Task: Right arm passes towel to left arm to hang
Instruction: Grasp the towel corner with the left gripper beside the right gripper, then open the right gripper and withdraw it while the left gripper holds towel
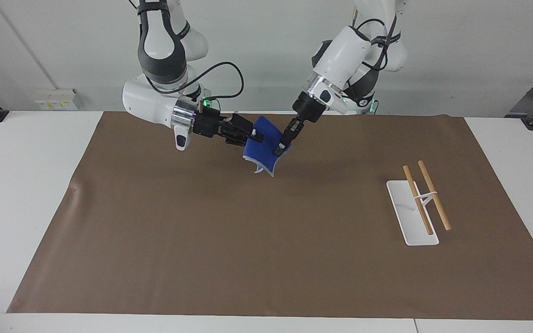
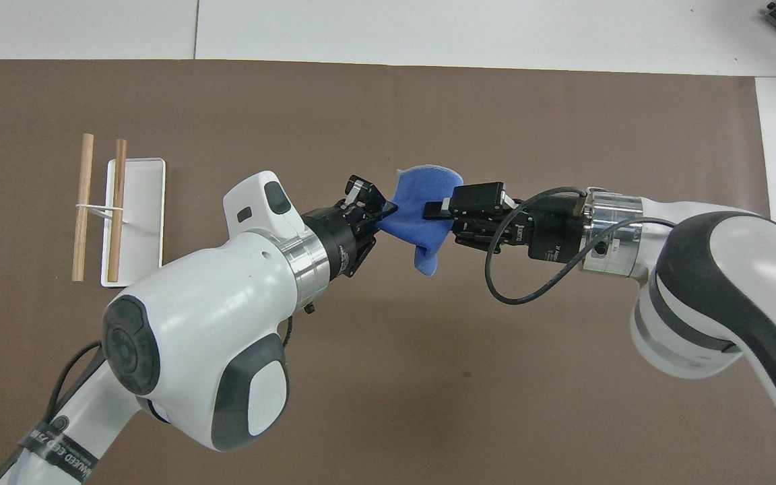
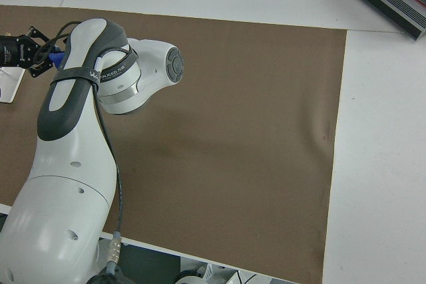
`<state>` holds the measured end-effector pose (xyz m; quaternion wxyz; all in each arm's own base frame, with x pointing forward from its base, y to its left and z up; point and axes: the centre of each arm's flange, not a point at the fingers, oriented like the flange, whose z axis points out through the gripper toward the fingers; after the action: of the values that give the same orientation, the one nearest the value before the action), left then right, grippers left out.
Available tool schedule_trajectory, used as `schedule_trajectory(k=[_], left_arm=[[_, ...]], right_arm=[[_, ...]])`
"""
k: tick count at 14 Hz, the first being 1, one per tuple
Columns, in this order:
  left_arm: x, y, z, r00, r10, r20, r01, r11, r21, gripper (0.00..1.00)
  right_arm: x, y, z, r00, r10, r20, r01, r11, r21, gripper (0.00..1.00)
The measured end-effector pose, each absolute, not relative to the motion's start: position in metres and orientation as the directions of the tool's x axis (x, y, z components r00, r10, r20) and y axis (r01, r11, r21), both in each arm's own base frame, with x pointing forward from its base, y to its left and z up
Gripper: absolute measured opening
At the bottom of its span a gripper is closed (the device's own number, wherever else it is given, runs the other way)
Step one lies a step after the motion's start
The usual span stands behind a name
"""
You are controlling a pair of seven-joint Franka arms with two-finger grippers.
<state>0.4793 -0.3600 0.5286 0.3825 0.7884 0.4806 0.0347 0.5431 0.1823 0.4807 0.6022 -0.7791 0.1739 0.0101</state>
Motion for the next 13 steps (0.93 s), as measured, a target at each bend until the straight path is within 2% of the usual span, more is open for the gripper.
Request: schedule_trajectory(k=[2,3,7,10,11,13], left_arm=[[0.483,-0.355,0.529,0.526,0.79,-0.315,0.735,-0.236,0.636,0.02],[0.485,-0.352,0.529,0.521,0.794,-0.315,0.736,-0.231,0.636,0.02],[0.495,-0.339,0.532,0.5,0.807,-0.315,0.739,-0.208,0.641,0.02],[0.496,-0.339,0.533,0.501,0.806,-0.315,0.737,-0.207,0.644,0.02],[0.496,-0.339,0.534,0.502,0.806,-0.313,0.735,-0.207,0.646,0.02],[0.5,-0.334,0.536,0.501,0.812,-0.3,0.728,-0.208,0.653,0.02]], right_arm=[[0.543,0.188,0.48,0.935,-0.285,-0.212,-0.281,-0.228,-0.932,0.12],[0.542,0.193,0.479,0.933,-0.301,-0.198,-0.276,-0.244,-0.93,0.18],[0.54,0.205,0.476,0.95,-0.311,-0.024,-0.174,-0.463,-0.869,0.61],[0.546,0.184,0.472,0.967,-0.234,0.1,-0.077,-0.642,-0.763,0.93],[0.549,0.172,0.469,0.969,-0.205,0.136,-0.048,-0.7,-0.712,1.0],[0.557,0.145,0.463,0.971,-0.139,0.196,0.003,-0.808,-0.589,1.0]])
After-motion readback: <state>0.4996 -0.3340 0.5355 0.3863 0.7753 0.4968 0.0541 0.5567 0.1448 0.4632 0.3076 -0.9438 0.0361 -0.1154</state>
